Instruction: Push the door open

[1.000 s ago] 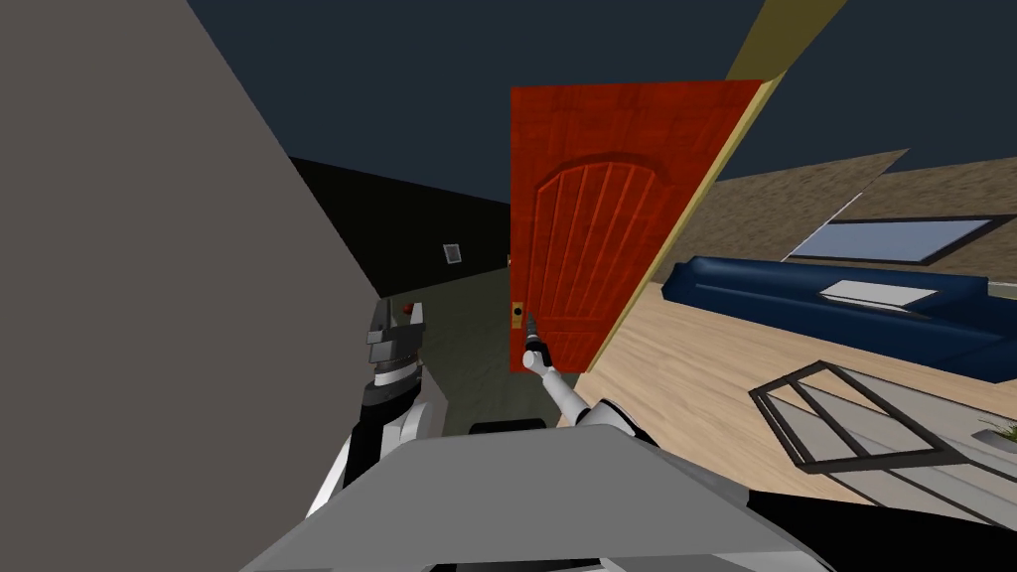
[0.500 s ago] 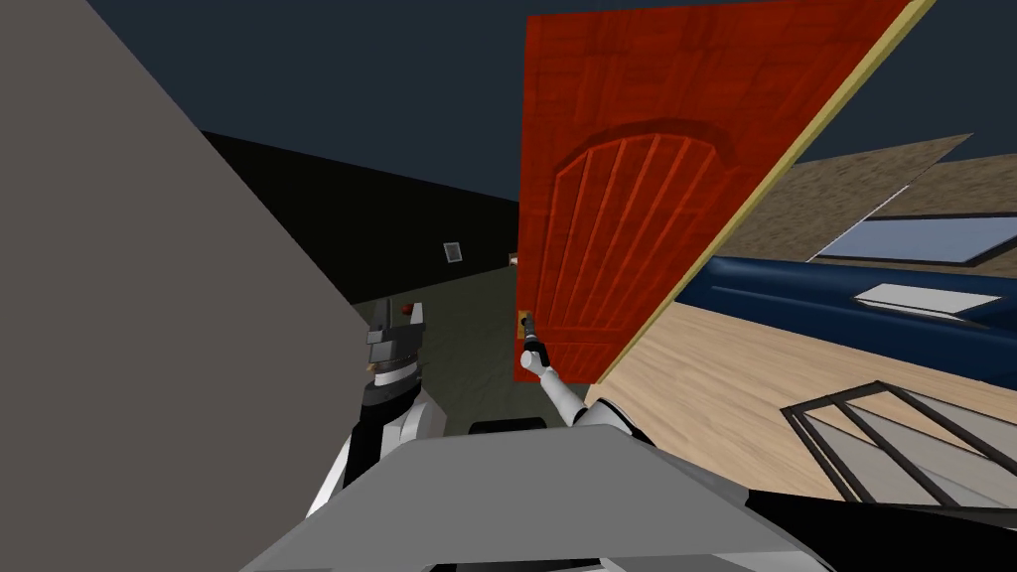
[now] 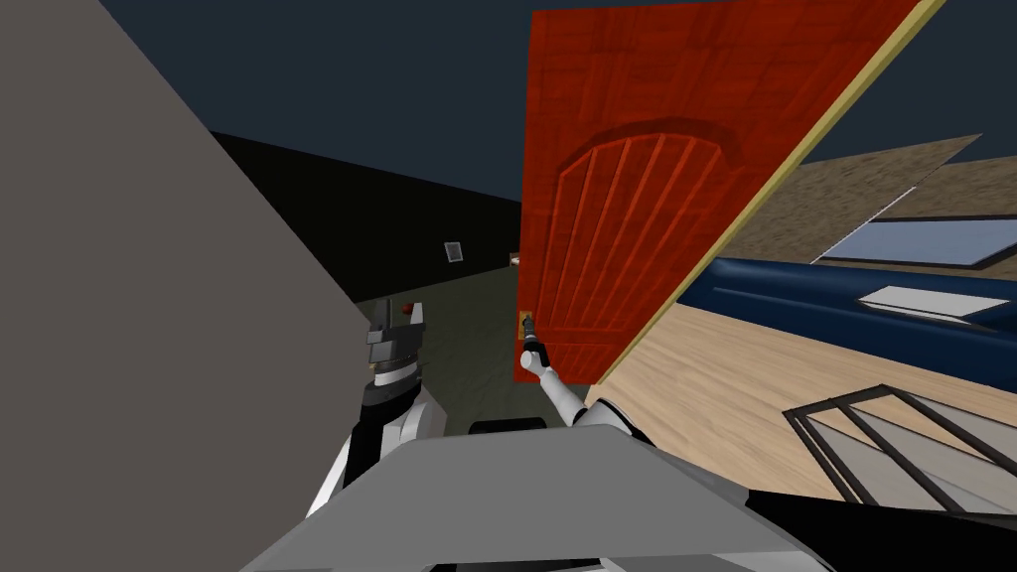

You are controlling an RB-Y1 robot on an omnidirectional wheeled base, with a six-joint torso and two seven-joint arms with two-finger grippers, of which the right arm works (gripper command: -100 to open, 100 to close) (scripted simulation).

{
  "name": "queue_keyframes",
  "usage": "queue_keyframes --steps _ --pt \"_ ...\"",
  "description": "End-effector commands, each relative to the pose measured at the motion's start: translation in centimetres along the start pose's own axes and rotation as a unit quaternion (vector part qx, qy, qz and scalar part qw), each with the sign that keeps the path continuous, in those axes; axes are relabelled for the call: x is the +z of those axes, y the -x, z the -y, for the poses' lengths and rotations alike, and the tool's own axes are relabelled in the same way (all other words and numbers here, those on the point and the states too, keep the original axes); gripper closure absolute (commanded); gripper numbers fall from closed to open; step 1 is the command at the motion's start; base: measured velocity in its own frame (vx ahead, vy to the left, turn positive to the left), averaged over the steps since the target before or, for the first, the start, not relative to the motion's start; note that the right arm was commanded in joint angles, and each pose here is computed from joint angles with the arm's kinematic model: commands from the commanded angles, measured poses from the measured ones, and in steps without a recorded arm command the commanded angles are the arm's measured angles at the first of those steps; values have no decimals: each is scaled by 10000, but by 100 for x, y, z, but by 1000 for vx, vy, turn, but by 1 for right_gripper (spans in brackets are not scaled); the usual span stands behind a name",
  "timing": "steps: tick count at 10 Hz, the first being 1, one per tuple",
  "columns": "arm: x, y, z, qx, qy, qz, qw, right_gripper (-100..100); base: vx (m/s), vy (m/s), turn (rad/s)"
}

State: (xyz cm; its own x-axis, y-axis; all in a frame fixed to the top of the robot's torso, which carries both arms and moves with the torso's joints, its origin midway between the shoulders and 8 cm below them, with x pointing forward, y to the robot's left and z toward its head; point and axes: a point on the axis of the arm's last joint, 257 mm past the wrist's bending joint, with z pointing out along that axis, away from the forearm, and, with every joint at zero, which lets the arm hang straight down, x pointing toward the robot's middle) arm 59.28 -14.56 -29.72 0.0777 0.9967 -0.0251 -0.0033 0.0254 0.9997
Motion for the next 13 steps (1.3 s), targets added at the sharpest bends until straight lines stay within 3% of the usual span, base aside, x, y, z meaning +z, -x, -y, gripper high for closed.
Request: queue_keyframes --steps 1,2,3,5,9,11,12,13 --pt "7 25 -11 2 16 23 10000 100 -5 0 -3" --pt "7 25 -11 2 16 23 10000 100 0 0 0" --pt "37 260 -4 -126 36 219 9997 100 117 5 31" --pt "56 445 -20 -187 65 423 9989 100 159 29 7" --pt "59 547 -30 -195 75 581 9981 100 121 -1 -5" --pt "46 615 -32 -150 66 771 9969 100 141 1 -67" --pt "37 660 -53 -190 97 808 9965 -100 18 -29 128" --pt "23 713 -66 -211 124 901 9956 -100 -145 -36 200"
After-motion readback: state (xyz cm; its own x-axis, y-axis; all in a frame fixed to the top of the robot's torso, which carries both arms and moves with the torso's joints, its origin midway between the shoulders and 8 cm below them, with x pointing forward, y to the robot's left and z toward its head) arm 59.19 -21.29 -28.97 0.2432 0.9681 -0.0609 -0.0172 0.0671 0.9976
